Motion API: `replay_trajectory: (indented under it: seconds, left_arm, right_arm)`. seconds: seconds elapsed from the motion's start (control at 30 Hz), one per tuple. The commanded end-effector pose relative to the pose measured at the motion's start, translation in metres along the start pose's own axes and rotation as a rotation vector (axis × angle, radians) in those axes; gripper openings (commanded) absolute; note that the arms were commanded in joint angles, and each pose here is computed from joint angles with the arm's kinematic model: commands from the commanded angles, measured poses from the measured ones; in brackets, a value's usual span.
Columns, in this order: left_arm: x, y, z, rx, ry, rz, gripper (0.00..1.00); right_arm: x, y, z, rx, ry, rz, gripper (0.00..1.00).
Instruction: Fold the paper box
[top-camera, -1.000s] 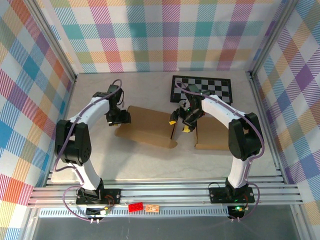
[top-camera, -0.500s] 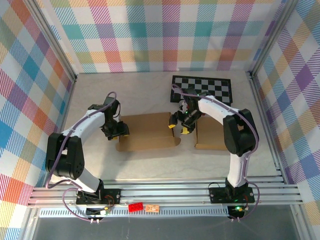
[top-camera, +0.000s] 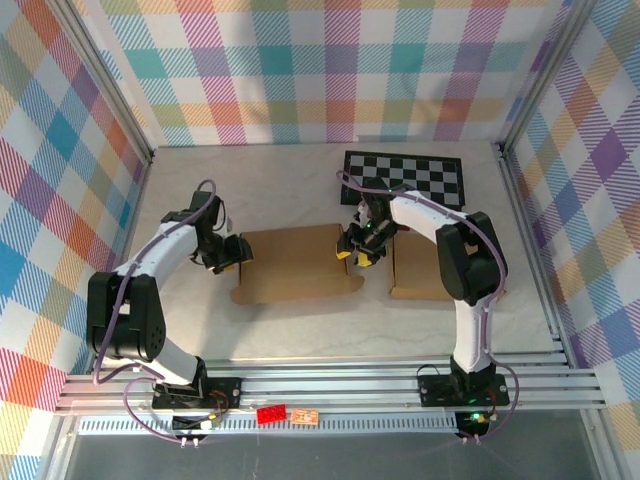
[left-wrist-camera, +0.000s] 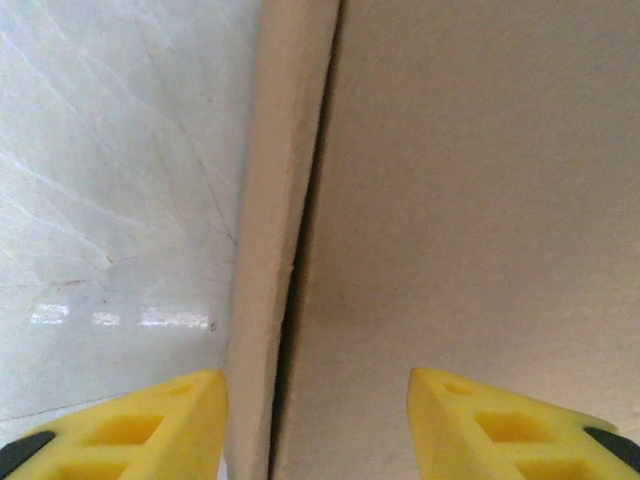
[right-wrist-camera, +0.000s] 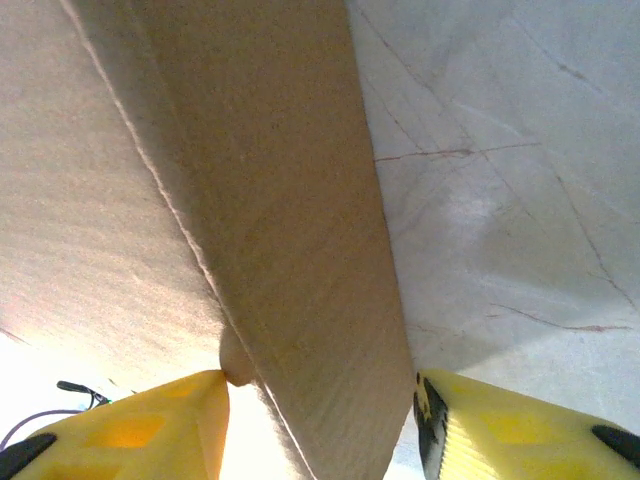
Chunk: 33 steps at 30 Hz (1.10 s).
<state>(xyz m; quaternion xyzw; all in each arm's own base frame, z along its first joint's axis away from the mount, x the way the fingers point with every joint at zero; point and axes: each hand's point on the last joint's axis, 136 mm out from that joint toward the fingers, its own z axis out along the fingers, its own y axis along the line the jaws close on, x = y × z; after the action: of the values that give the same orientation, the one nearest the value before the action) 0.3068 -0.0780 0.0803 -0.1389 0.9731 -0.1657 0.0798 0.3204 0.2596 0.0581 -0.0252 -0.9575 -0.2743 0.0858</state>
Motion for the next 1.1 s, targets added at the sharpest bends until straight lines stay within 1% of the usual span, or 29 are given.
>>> replay_trajectory:
  seconds: [0.0,0.13,0.23,0.33,0.43,0.53,0.67,0.8,1.0,1.07]
  left_arm:
    - [0.007,0.002,0.010,0.020,0.032,0.005,0.49]
    - [0.010,0.002,0.012,0.027,0.032,0.002,0.46]
    - [0.011,0.001,0.011,0.043,0.018,0.003,0.40]
    - [0.010,0.002,0.011,0.042,0.004,0.004,0.39]
    - [0.011,0.003,0.014,0.049,0.006,0.005,0.33]
    - [0.013,0.006,0.018,0.045,0.018,-0.002,0.31]
    - [0.013,0.011,0.017,0.028,0.009,-0.010,0.30]
    - [0.014,0.015,0.015,0.019,0.003,-0.010,0.31]
    - [0.011,0.014,0.016,0.068,0.006,-0.022,0.31]
    - [0.010,0.014,0.018,0.072,0.009,-0.023,0.28]
  right_arm:
    - [0.001,-0.007,0.009,0.029,0.016,-0.009,0.49]
    - [-0.001,-0.001,0.002,0.015,-0.007,-0.026,0.45]
    - [-0.004,0.010,-0.008,-0.013,-0.043,-0.061,0.45]
    - [-0.006,0.019,-0.016,-0.052,-0.067,-0.084,0.49]
    - [-0.011,0.025,-0.019,-0.101,-0.083,-0.103,0.57]
    - [-0.017,0.029,-0.022,-0.144,-0.114,-0.127,0.62]
    - [-0.027,0.020,-0.022,-0.117,-0.151,-0.141,0.65]
    - [-0.033,0.015,-0.022,-0.109,-0.167,-0.165,0.67]
    - [-0.035,0.012,-0.016,-0.119,-0.157,-0.168,0.69]
    - [-0.035,0.013,-0.013,-0.128,-0.150,-0.171,0.71]
